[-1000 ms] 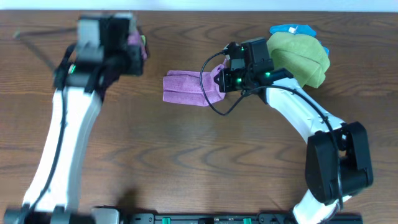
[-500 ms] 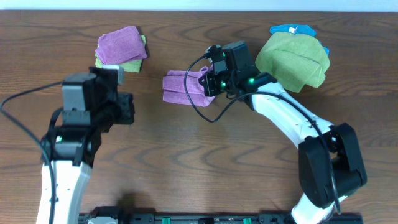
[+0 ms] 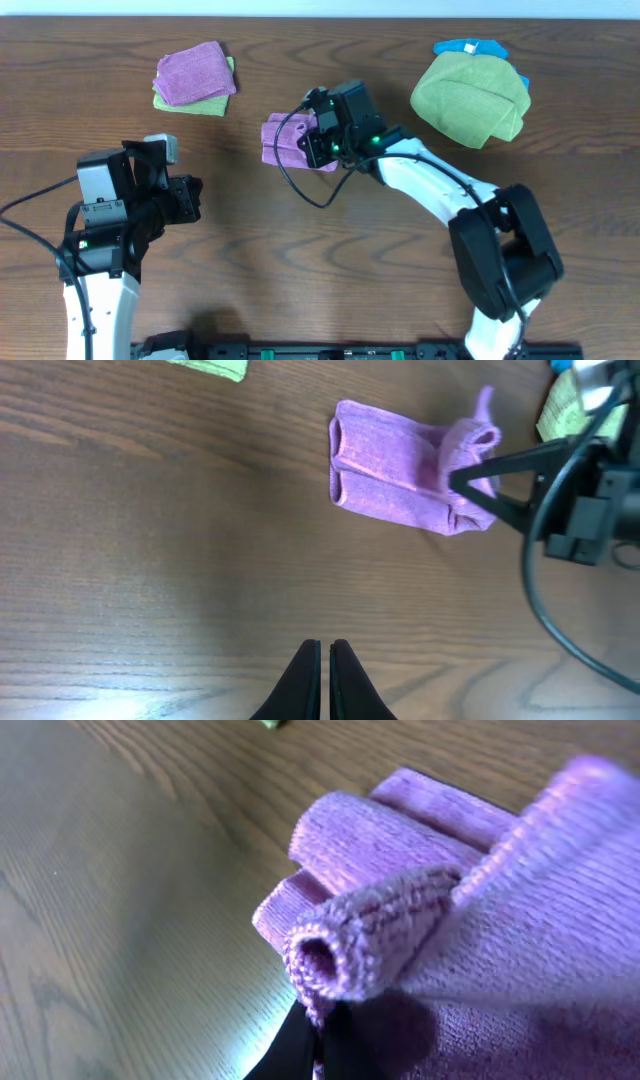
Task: Fold the cloth
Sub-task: 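Release the left gripper and withdraw it to the left, then carry the folded purple cloth with the right gripper toward the back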
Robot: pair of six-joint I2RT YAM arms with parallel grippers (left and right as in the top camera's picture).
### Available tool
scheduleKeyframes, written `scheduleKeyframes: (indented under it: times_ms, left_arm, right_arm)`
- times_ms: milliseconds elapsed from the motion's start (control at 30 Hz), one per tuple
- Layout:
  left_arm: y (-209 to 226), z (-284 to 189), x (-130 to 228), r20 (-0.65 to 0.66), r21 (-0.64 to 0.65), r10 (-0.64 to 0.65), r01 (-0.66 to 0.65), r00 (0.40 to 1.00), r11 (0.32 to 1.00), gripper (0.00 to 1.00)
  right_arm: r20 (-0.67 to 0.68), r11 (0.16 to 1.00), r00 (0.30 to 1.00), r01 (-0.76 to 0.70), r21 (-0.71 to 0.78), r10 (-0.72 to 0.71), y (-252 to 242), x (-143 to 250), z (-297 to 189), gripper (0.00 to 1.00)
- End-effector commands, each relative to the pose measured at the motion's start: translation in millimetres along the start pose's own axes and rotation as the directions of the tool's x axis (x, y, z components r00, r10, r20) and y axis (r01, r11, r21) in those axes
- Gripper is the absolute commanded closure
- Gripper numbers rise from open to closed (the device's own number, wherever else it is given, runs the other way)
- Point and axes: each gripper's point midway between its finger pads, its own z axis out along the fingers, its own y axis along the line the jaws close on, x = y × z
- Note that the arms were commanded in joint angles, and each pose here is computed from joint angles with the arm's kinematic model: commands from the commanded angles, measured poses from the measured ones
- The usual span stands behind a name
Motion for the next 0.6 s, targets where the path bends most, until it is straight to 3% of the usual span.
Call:
scheduleKeyframes:
  times_ms: [0,567]
  left_arm:
    - [-3,-2,0,0.004,0.021,0.006,-0.006,1.000,1.000,0.94]
    - [-3,-2,2,-0.002,0.023,0.024,-0.024,1.000,0.999,0.94]
  right_arm:
    - [-0.001,0.999,1.000,0.015,-0.039,-0.015,12,-1,10,0.99]
    - [0.038,0.991,0.999,0.030,-0.129,-0.026,37,-27,32,0.99]
